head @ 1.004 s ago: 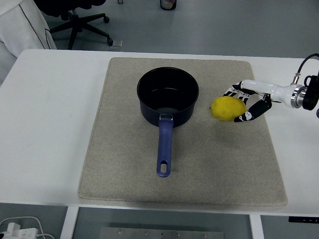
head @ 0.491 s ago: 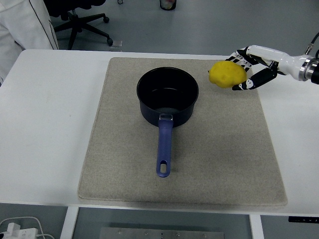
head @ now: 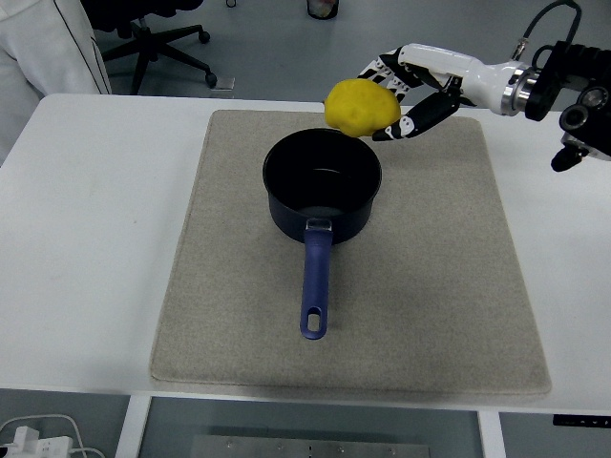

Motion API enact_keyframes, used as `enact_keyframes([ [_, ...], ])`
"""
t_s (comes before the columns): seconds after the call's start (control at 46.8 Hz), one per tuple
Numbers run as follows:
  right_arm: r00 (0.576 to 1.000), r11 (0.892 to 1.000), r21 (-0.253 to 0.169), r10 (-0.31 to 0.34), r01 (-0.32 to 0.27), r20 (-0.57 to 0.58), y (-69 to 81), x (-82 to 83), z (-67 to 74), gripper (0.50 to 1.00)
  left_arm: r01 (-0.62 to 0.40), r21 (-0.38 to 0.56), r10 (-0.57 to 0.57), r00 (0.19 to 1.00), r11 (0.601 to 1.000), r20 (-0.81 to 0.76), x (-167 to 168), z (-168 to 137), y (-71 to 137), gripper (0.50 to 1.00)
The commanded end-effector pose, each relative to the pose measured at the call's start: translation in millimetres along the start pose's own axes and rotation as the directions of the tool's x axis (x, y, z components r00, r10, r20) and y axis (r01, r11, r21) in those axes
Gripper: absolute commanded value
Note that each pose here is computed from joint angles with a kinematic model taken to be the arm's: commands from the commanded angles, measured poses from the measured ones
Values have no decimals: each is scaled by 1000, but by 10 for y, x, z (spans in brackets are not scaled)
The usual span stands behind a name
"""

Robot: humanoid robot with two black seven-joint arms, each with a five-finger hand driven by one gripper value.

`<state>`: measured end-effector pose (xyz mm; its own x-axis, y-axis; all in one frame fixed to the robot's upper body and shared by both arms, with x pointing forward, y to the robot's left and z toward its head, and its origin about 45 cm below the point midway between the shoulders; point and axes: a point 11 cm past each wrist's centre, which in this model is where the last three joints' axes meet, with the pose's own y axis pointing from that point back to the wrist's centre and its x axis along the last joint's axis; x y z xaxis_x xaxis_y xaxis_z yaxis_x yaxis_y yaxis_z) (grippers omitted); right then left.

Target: Put the potato in the blue pot

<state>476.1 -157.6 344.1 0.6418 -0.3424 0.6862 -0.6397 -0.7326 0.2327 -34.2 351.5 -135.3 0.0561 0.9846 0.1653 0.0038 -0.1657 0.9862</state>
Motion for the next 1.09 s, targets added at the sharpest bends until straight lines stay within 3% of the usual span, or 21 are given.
enact_keyframes([
  [0.0, 1000, 1000, 8, -13, 13, -19, -78, -31, -53, 500, 0, 0, 0, 1000, 1000, 0, 0, -2, 0, 996],
  [0.171, 996, 995, 55, -81, 82, -30, -365, -334, -256, 500, 0, 0, 0, 1000, 1000, -1, 0, -2, 0, 996],
  [0.342, 990, 991, 29, -126, 128, -55, -496, -527, -219, 500, 0, 0, 0, 1000, 1000, 0, 0, -2, 0, 996],
  [0.556, 990, 992, -18, -124, 123, -68, -549, -536, -103, 500, 0, 0, 0, 1000, 1000, -1, 0, -2, 0, 996],
  [1.068, 989, 992, -66, -114, 108, -96, -536, -580, 62, 500, 0, 0, 0, 1000, 1000, 0, 0, -2, 0, 996],
])
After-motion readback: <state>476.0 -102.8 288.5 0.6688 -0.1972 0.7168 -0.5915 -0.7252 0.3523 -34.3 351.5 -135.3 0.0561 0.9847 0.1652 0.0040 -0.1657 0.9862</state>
